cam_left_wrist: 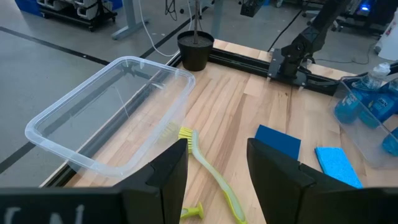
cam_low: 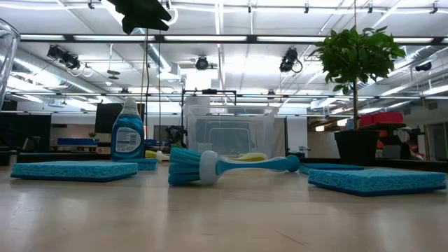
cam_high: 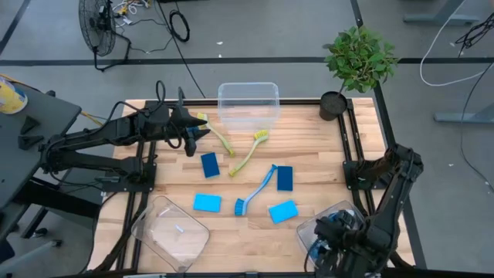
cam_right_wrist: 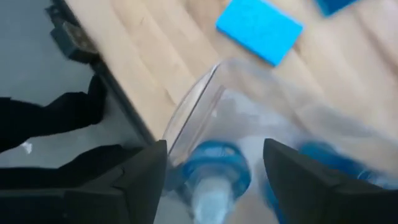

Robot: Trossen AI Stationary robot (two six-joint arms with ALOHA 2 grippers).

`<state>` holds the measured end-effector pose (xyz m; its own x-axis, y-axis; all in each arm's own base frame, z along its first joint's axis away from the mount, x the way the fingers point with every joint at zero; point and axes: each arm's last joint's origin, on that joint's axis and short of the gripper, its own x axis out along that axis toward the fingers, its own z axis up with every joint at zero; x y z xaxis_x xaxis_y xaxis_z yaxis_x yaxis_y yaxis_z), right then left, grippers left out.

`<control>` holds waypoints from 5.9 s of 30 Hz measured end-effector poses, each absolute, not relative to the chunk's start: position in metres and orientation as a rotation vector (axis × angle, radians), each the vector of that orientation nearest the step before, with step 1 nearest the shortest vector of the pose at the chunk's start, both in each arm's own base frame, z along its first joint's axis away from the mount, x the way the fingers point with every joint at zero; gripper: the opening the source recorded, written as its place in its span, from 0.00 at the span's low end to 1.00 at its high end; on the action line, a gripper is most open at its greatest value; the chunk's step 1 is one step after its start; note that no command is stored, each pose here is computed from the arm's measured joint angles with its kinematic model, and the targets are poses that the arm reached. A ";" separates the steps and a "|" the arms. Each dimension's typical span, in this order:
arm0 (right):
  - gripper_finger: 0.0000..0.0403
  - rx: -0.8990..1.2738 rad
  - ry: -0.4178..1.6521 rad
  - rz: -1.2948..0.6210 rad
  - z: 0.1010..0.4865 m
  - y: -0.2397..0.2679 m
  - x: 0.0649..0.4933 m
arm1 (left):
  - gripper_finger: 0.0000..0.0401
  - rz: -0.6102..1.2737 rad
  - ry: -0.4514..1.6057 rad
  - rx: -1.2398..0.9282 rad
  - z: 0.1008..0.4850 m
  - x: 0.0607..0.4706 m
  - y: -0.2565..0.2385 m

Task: Pick & Place Kitchen Sink Supplies
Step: Put the blue dishwashing liquid into the bottom right transparent bin

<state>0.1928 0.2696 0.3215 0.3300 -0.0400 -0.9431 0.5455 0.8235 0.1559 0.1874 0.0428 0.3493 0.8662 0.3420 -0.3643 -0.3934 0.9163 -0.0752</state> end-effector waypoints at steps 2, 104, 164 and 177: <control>0.68 0.474 1.182 -0.434 0.321 0.264 0.196 | 0.42 0.380 0.354 -0.151 0.349 0.187 0.043; 0.60 0.184 0.630 -0.208 0.298 -0.033 0.241 | 0.91 0.699 0.989 -0.347 0.272 0.170 0.141; 0.60 0.237 0.616 -0.258 0.298 -0.033 0.241 | 0.35 0.743 1.063 -0.314 0.301 0.177 0.158; 0.60 0.232 0.509 -0.243 0.313 -0.033 0.236 | 0.35 0.518 0.776 -0.223 0.381 0.204 0.131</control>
<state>0.2356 -0.0325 0.3126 0.8457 -0.1714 -0.5054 0.2858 0.9452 0.1576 0.2040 0.1309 0.3811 0.5972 0.3618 -0.7159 -0.5221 0.8529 -0.0045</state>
